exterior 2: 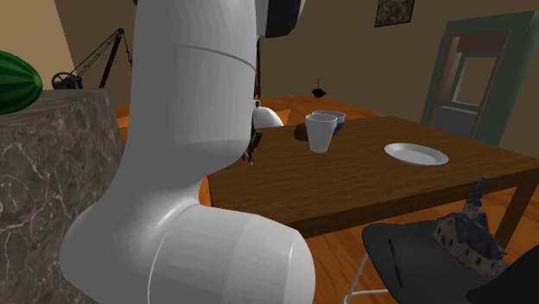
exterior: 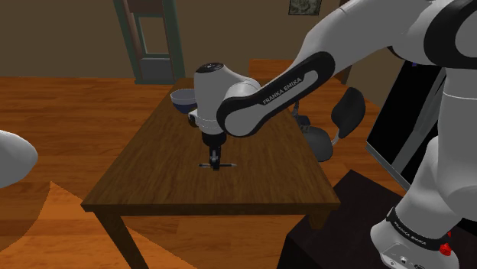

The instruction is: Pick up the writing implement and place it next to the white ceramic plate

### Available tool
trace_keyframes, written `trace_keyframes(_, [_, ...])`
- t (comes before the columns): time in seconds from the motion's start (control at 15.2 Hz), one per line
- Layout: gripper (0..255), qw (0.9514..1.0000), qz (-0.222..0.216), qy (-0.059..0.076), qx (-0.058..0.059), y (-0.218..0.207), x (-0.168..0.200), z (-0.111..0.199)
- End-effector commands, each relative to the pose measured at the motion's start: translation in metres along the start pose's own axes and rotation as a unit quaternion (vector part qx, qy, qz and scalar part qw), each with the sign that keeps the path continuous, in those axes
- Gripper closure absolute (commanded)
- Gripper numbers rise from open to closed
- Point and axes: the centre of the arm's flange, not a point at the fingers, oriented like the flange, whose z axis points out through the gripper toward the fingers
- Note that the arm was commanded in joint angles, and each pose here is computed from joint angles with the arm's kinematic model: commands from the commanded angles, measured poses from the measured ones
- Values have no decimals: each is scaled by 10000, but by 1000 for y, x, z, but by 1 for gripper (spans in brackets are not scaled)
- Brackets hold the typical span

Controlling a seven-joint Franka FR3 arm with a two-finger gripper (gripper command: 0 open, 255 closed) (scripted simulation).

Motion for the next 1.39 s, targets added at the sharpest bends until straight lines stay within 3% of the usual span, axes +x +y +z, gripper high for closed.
trace_keyframes(0.0, [255,10000,24,-20,-4,4,-1,2])
trace_keyframes(0.4, [255,10000,24,-20,-4,3,-1,3])
trace_keyframes(1.32, [255,10000,24,-20,-4,9,-1,-71])
